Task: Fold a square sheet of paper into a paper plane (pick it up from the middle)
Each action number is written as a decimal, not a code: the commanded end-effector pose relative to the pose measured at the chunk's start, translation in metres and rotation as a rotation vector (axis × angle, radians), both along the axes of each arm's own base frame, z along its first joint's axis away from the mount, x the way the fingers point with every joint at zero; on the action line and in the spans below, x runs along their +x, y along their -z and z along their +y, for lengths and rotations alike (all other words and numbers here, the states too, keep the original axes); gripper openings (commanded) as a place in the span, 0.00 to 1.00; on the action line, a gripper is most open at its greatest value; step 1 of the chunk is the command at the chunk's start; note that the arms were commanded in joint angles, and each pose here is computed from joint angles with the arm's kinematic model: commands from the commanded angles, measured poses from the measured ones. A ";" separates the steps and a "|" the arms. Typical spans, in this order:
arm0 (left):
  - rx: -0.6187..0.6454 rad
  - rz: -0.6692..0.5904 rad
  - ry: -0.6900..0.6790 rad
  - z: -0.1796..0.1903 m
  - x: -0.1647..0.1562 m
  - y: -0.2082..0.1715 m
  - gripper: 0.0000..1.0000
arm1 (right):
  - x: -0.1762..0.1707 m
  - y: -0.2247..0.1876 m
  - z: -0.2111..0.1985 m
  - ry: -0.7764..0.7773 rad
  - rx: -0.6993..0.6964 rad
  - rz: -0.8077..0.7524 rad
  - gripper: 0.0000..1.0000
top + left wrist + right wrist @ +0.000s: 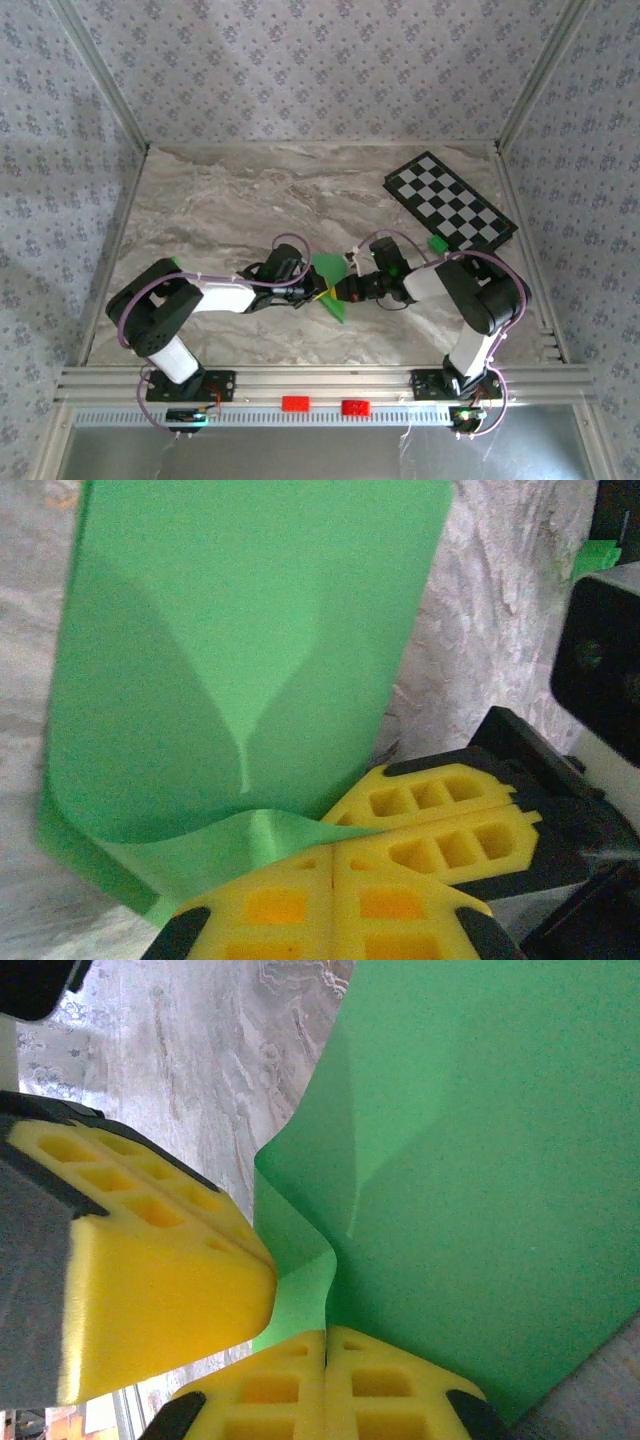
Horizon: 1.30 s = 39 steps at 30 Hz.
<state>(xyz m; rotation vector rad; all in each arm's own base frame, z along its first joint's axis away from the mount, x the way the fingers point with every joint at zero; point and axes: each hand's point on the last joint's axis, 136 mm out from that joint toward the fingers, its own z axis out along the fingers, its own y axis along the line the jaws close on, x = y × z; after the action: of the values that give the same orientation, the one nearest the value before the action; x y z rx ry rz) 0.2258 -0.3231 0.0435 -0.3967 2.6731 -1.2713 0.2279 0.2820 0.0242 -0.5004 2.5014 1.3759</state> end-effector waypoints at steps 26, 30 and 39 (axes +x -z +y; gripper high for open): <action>0.109 0.000 0.014 0.015 -0.010 0.010 0.00 | -0.008 0.038 -0.025 0.060 -0.164 0.062 0.00; 0.072 -0.034 0.026 0.005 -0.003 -0.005 0.01 | -0.009 0.038 -0.026 0.061 -0.169 0.060 0.00; 0.103 -0.003 0.023 0.007 0.000 0.012 0.00 | -0.009 0.039 -0.026 0.058 -0.170 0.063 0.00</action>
<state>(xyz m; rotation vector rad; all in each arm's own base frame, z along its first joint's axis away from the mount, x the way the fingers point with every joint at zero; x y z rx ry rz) 0.2258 -0.3219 0.0426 -0.3470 2.7012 -1.1922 0.2281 0.2812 0.0237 -0.5005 2.5044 1.3664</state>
